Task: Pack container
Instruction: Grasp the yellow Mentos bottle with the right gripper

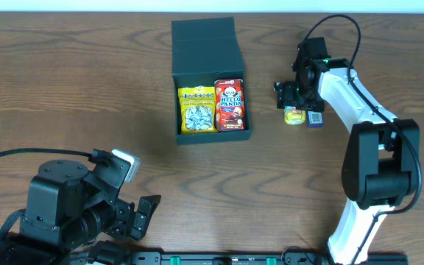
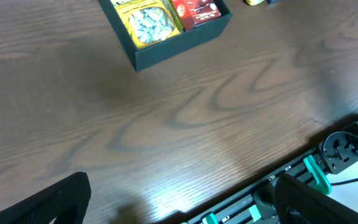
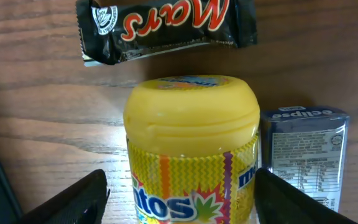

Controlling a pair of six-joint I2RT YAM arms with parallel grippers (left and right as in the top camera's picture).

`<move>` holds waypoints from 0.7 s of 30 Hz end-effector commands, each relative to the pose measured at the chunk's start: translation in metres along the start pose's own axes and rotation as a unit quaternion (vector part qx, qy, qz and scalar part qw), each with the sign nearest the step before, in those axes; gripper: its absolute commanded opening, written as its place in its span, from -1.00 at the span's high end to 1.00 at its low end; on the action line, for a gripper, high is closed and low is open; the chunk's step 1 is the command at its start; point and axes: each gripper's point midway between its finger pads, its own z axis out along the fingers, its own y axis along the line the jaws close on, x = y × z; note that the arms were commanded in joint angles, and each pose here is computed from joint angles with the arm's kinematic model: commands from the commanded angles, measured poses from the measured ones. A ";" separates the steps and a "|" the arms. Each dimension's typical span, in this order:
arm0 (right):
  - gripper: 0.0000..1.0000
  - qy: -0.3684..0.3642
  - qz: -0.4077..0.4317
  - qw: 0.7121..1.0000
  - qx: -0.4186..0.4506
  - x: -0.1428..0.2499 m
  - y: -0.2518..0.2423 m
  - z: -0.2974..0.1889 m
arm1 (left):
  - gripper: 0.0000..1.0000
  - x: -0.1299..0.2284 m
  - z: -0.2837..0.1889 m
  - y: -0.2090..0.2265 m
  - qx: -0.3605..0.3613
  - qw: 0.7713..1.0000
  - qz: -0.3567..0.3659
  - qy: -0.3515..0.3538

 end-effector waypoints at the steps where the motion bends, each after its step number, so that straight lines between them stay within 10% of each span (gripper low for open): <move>1: -0.46 0.020 -0.014 1.000 -0.005 0.010 0.007 0.012 | -0.90 0.000 -0.001 -0.001 0.001 1.000 0.009 -0.001; 21: -0.31 0.040 -0.022 0.999 0.000 0.017 0.005 0.028 | -0.91 0.000 -0.001 -0.001 0.001 1.000 0.009 -0.001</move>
